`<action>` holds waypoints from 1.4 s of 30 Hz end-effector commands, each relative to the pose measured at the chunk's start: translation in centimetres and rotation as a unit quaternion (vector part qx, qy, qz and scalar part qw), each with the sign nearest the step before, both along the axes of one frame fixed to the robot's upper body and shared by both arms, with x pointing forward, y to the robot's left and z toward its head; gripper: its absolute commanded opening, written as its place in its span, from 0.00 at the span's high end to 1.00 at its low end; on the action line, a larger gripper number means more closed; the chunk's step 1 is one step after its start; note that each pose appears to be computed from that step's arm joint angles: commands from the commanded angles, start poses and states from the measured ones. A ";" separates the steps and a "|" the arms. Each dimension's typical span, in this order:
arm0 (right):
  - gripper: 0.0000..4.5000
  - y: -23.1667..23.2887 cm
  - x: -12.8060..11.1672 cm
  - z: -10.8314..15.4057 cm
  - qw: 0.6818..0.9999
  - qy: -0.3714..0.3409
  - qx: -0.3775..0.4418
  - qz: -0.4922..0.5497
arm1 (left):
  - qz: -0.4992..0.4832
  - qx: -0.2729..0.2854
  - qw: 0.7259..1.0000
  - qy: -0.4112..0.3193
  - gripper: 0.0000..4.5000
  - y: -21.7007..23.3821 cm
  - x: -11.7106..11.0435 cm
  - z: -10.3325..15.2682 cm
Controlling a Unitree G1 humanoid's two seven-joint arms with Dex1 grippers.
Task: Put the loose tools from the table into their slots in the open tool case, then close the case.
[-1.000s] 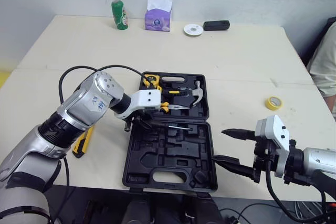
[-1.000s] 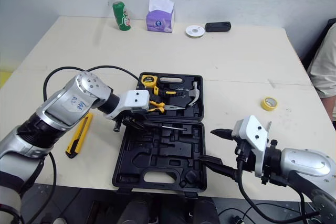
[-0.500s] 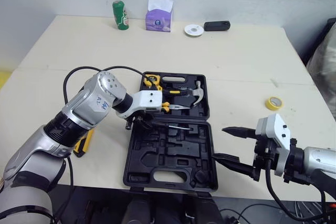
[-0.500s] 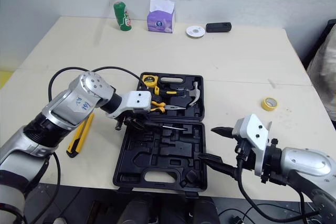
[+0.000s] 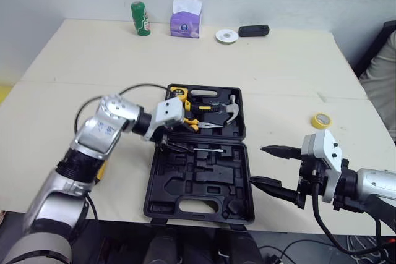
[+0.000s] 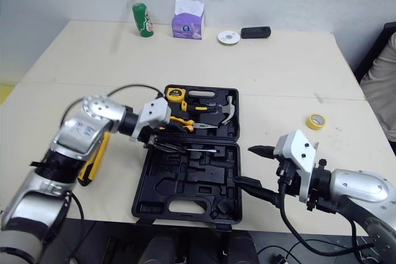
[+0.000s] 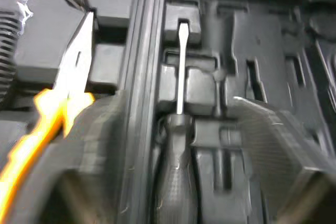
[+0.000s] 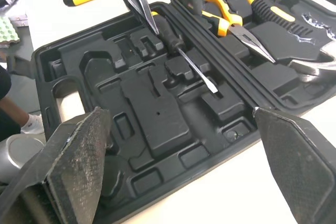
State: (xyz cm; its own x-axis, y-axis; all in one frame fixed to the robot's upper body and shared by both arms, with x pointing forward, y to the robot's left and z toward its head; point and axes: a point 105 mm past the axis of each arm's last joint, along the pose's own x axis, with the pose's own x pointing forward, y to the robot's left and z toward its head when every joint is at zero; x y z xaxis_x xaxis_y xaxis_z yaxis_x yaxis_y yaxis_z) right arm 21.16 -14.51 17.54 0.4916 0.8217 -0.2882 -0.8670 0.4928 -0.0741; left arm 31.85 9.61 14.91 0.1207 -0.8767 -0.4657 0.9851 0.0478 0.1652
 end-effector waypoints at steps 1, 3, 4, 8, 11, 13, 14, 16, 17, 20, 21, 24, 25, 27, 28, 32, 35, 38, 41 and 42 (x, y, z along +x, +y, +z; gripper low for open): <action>0.00 0.2 -0.1 0.6 1.000 -0.017 0.003 0.011 | 0.016 -0.052 0.996 -0.064 0.67 0.4 0.7 0.9; 0.00 0.2 0.0 0.7 1.000 -0.017 0.002 0.013 | 0.027 -0.083 0.995 -0.057 0.85 0.4 0.8 0.5; 0.00 0.2 0.0 0.7 1.000 -0.017 0.001 0.013 | 0.033 -0.095 0.994 -0.052 0.95 0.4 0.8 0.3; 0.00 0.3 0.1 0.7 1.000 -0.015 0.002 0.016 | 0.047 -0.107 0.993 -0.023 0.99 0.3 0.6 -0.6; 0.00 0.5 0.0 0.7 1.000 -0.014 0.003 0.019 | 0.041 -0.099 0.994 -0.006 0.99 0.2 0.1 -1.3; 0.00 0.5 0.1 0.7 1.000 -0.014 0.003 0.019 | 0.053 -0.082 0.995 0.013 0.99 0.4 0.2 -2.2; 0.00 0.4 0.1 0.7 1.000 -0.013 0.003 0.019 | 0.056 -0.078 0.995 0.020 0.99 0.5 0.2 -2.4; 0.00 0.4 0.1 0.7 1.000 -0.010 0.004 0.021 | 0.051 -0.068 0.996 0.027 0.99 0.4 0.0 -2.8; 0.00 0.4 0.0 0.7 1.000 -0.010 0.004 0.022 | 0.048 -0.062 0.997 0.027 0.99 0.3 -0.1 -3.0; 0.00 0.5 0.0 0.8 1.000 -0.009 0.006 0.023 | 0.056 -0.042 0.997 0.029 0.99 0.6 0.0 -4.2; 0.00 0.5 0.0 0.9 1.000 -0.009 0.007 0.023 | 0.058 -0.036 0.997 0.027 0.99 0.7 0.0 -4.5; 0.00 0.4 0.0 0.9 1.000 -0.007 0.006 0.022 | 0.065 -0.006 0.998 0.020 0.99 1.3 0.3 -5.7; 0.00 0.4 0.0 0.9 1.000 -0.007 0.006 0.021 | 0.070 0.007 0.997 0.017 0.99 1.6 0.4 -6.2; 0.00 0.3 0.0 0.8 1.000 -0.006 0.005 0.020 | 0.078 0.041 0.996 0.016 0.99 2.2 0.6 -7.4; 0.00 0.3 0.0 0.8 1.000 -0.005 0.005 0.019 | 0.073 0.053 0.996 0.021 0.99 2.4 0.4 -7.9; 0.00 0.3 0.0 0.5 1.000 -0.002 0.001 0.017 | 0.061 0.093 0.993 0.026 0.99 2.8 -0.3 -9.3; 0.00 0.4 -0.1 0.2 1.000 0.001 -0.001 0.016 | 0.047 0.114 0.992 0.028 0.99 3.0 -1.4 -10.2; 0.00 0.3 -0.1 0.2 1.000 0.003 -0.001 0.015 | 0.043 0.113 0.992 0.019 0.99 3.0 -1.7 -10.2; 0.00 0.2 0.0 0.1 1.000 0.004 -0.002 0.014 | 0.044 0.094 0.994 0.013 0.99 2.7 -1.6 -9.6; 0.00 0.2 0.0 0.1 1.000 0.005 -0.002 0.013 | 0.041 0.083 0.996 0.009 0.99 2.5 -1.6 -9.2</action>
State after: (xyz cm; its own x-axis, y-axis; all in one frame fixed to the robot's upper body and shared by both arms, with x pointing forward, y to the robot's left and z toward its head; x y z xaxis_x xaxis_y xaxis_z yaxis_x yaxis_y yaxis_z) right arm 21.36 -14.52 17.46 0.4758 0.8281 -0.2963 -0.8742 0.4825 -0.0555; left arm 32.22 11.15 10.82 0.2755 -0.8342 -0.4776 0.9401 0.1300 0.3152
